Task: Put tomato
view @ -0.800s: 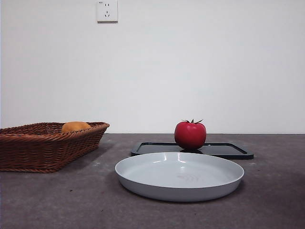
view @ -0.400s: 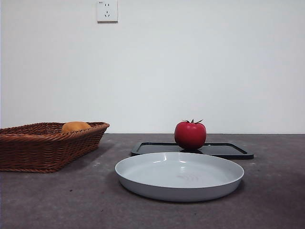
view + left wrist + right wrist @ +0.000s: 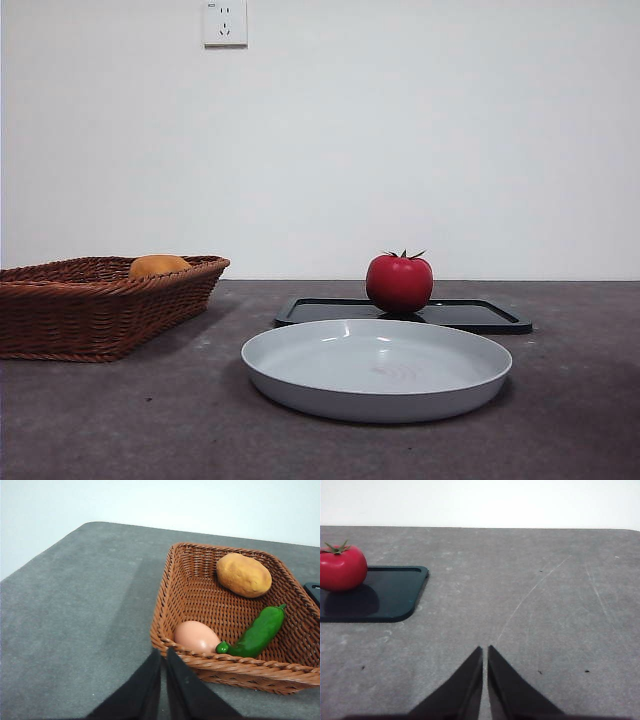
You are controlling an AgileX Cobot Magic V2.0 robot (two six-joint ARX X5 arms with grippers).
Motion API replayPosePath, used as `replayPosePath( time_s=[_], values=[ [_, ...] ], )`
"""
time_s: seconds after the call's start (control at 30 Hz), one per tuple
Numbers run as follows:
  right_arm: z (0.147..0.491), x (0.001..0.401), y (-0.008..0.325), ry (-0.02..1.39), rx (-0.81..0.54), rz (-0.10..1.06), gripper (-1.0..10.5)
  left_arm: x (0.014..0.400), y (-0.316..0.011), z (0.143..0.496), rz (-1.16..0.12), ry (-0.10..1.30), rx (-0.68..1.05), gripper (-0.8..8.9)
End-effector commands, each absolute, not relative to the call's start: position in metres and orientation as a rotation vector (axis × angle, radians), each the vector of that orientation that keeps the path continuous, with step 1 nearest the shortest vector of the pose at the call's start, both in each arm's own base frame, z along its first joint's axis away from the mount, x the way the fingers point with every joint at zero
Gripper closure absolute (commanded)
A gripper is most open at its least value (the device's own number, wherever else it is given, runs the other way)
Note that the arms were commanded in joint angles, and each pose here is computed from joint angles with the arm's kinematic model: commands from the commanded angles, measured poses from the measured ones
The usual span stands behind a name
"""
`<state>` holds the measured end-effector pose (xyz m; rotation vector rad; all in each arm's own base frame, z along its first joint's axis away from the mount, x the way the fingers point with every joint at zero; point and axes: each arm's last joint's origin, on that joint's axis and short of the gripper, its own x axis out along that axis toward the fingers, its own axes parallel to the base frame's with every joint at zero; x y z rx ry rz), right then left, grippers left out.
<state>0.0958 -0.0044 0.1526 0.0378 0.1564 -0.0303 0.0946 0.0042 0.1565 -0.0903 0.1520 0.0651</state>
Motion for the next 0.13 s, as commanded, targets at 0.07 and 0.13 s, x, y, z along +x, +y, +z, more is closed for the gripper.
replayPosePath(
  time_s=[0.07, 0.13],
  values=[
    [0.1519, 0.096, -0.0046, 0.149, 0.05, -0.032, 9.4, 0.0956, 0.0042, 0.1493, 0.066, 0.177, -0.092, 7.95],
    [0.1519, 0.096, -0.0046, 0.149, 0.05, -0.033, 9.4, 0.0956, 0.0042, 0.1493, 0.066, 0.177, -0.092, 7.95]
  ],
)
